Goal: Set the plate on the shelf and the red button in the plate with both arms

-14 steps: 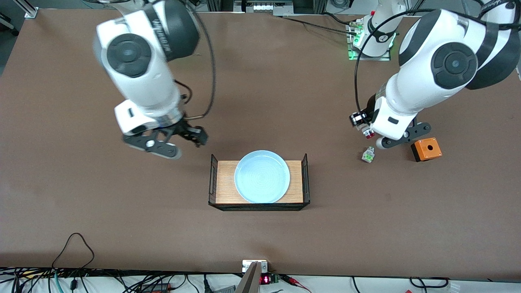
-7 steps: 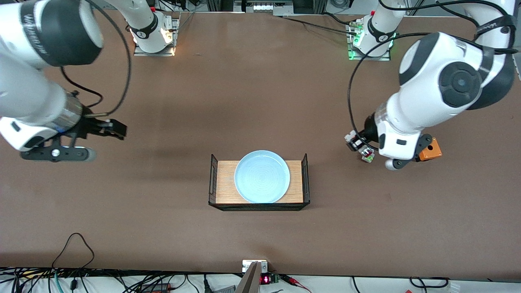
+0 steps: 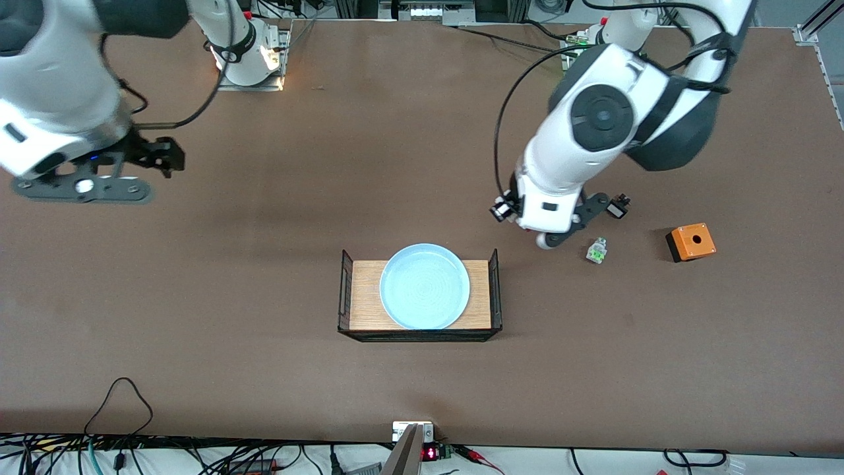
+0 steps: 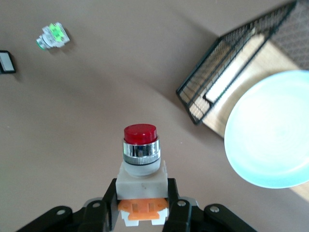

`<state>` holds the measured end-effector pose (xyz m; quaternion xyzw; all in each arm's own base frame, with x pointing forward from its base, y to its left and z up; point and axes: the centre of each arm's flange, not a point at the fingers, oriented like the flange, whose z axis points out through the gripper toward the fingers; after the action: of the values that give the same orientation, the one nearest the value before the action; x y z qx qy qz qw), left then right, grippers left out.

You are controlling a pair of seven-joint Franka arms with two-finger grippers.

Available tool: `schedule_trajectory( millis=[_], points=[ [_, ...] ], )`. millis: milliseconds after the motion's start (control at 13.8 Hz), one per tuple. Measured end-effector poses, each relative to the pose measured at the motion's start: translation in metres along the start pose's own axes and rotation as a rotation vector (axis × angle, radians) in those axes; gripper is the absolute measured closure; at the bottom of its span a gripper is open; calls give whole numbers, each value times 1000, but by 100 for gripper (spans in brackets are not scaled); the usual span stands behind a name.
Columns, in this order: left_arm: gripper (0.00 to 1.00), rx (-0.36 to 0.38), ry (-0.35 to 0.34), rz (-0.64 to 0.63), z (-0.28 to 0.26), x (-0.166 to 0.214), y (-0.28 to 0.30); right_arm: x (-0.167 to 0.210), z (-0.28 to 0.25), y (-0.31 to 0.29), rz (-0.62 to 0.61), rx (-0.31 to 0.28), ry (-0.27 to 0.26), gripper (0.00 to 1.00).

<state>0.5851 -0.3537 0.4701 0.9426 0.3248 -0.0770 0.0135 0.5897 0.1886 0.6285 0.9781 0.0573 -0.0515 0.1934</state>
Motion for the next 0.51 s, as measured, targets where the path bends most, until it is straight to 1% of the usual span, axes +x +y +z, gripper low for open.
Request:
schedule_trajectory(
  millis=[73,145,291,436,509],
  points=[
    [58,6,11,0,10,-11,12,0,1,-12,-15,14,-3,0],
    [58,5,19,-2,18,-20,24,4,6,-14,-17,49,-12,0],
    [58,-8,17,5,27,-31,44,14,20,13,17,125,-33,0],
    [58,-33,12,4,28,-32,56,23,33,50,52,205,-30,0],
    [58,-46,11,1,27,-31,59,26,37,65,54,235,-24,0]
  ],
)
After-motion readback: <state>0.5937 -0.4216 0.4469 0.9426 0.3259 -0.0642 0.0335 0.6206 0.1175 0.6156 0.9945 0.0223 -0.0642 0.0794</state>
